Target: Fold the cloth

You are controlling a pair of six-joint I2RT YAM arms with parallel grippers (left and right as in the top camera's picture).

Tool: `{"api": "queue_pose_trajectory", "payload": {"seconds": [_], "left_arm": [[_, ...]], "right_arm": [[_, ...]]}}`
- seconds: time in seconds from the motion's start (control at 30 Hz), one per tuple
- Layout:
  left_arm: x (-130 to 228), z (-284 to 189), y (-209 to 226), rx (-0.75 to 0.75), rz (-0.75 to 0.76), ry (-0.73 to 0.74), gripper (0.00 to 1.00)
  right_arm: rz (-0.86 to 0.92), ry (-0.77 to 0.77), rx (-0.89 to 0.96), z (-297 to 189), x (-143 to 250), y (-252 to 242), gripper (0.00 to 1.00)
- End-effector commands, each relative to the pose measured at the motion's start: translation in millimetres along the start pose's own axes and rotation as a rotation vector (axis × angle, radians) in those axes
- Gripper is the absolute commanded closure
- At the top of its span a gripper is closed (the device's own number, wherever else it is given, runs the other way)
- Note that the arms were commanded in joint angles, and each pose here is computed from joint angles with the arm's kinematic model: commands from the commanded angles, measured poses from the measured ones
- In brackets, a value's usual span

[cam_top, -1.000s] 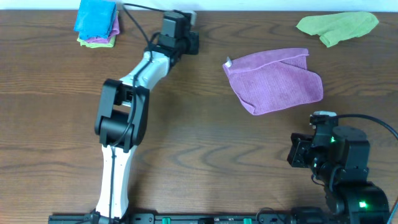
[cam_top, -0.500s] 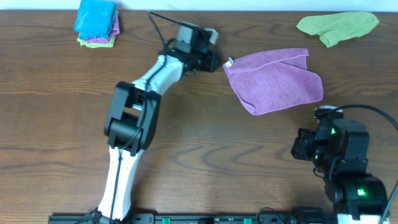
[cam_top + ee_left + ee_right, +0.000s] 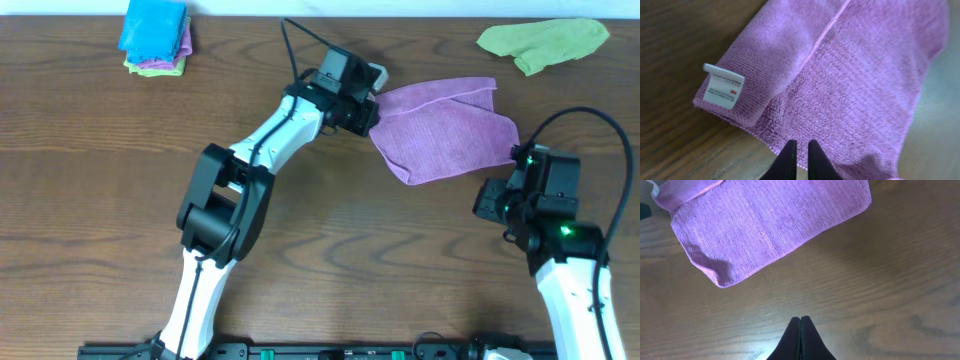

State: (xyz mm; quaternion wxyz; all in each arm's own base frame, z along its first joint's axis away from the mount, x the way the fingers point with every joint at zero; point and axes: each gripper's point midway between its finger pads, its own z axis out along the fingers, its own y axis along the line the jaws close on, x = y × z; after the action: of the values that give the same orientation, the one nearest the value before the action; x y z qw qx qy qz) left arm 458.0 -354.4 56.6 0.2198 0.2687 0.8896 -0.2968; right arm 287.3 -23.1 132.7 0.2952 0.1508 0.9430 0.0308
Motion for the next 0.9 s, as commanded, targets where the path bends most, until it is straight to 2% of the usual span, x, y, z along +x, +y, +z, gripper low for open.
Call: {"api": "queue_pose_trajectory", "payload": {"seconds": [0.0, 0.37, 0.63, 0.87], "left_arm": [[-8.5, -2.2, -8.0, -0.076, 0.084, -0.017, 0.94], [6.0, 21.1, -2.6, -0.268, 0.143, 0.013, 0.94], [6.0, 33.4, -1.0, -0.268, 0.153, -0.004, 0.94], [25.7, 53.4, 9.8, -0.269, 0.142, 0.04, 0.94]], "right_arm": [[0.004, -0.036, 0.006, -2.9, -12.3, -0.8, 0.99], [0.003, -0.077, -0.024, -3.9, -24.0, -1.7, 0.99], [0.009, -0.081, -0.072, -4.9, -26.9, -2.9, 0.99], [0.008, -0.09, -0.075, -5.2, -29.4, -2.3, 0.99]]}}
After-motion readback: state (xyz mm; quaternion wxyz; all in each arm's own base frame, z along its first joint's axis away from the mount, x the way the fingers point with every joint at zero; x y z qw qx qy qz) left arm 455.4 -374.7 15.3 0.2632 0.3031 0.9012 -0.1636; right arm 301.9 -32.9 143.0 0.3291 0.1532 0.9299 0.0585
